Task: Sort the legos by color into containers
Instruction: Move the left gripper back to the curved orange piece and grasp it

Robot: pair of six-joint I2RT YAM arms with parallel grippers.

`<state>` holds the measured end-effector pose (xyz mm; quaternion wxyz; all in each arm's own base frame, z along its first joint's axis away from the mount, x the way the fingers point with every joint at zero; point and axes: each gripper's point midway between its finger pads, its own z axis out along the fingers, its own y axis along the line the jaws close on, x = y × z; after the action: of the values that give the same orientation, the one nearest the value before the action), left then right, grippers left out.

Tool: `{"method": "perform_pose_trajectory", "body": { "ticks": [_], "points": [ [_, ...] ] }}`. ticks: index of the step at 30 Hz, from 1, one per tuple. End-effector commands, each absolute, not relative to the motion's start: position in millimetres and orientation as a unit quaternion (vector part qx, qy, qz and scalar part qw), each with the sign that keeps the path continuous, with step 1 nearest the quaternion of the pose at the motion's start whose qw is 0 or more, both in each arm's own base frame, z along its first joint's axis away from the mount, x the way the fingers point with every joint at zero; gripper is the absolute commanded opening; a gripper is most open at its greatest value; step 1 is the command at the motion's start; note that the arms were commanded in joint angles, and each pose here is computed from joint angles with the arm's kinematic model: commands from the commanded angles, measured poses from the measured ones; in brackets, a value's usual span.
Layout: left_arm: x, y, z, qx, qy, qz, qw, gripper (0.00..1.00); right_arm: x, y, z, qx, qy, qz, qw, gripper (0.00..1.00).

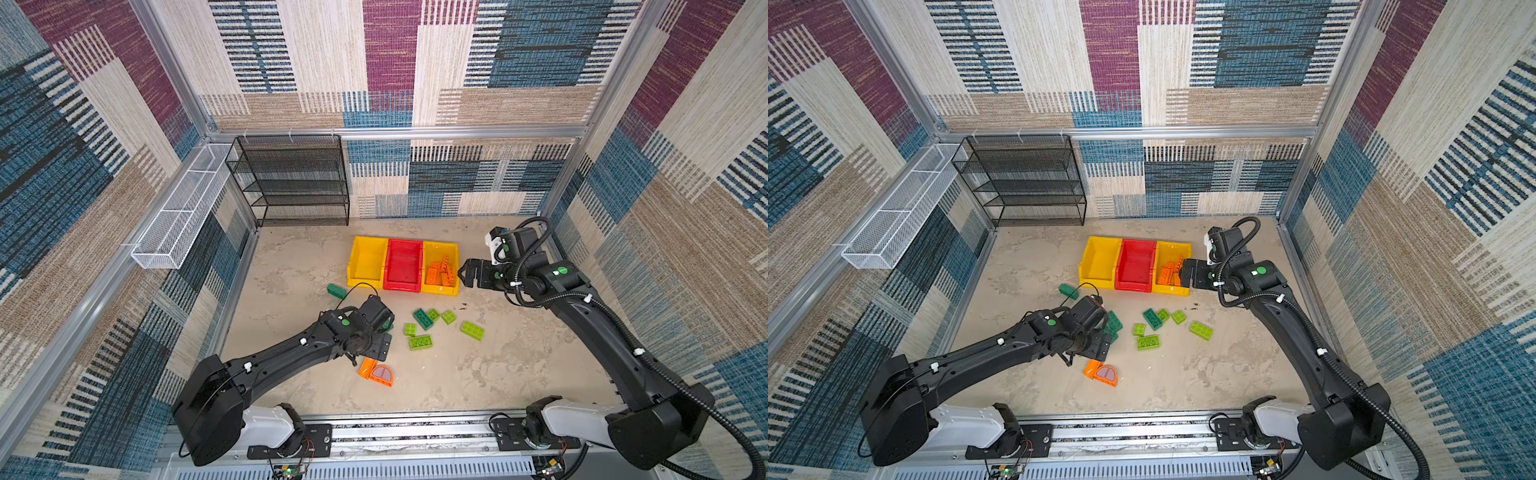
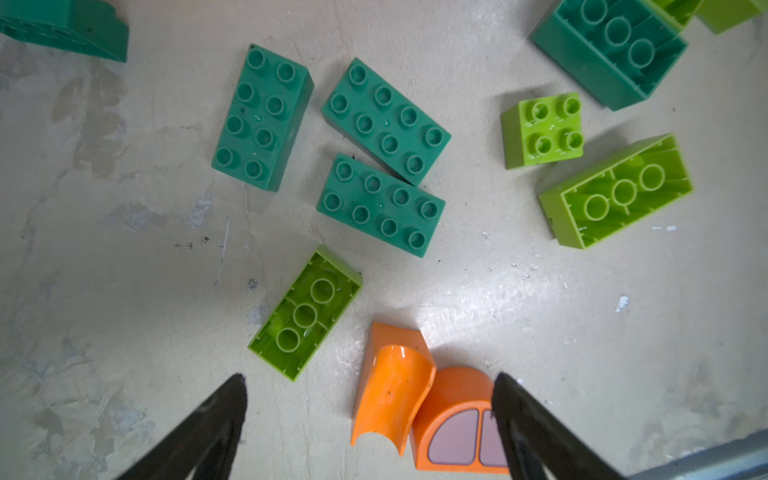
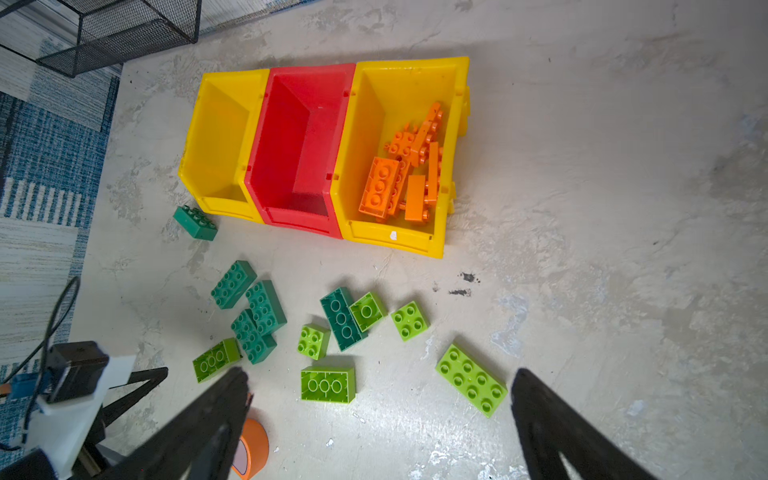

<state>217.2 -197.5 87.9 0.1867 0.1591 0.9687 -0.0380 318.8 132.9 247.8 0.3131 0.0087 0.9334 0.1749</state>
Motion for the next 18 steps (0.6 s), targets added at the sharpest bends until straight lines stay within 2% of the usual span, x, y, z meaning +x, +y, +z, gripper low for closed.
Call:
{"method": "perform_pose_trajectory", "body": {
  "ticks": [1,13,18],
  "points": [
    [211,-210,78,0.172,0.969,-0.056,0.17,0.9,322,133,254,0.003,0.929,0.174,0.326,1.0],
    [197,-200,46,0.15,0.977,-0.037,0.144,0.81,319,131,249,-0.002,0.933,0.168,0.319,1.0],
    [197,-197,36,0.148,0.979,-0.023,0.138,0.73,320,131,246,-0.004,0.935,0.163,0.316,1.0]
  ]
}}
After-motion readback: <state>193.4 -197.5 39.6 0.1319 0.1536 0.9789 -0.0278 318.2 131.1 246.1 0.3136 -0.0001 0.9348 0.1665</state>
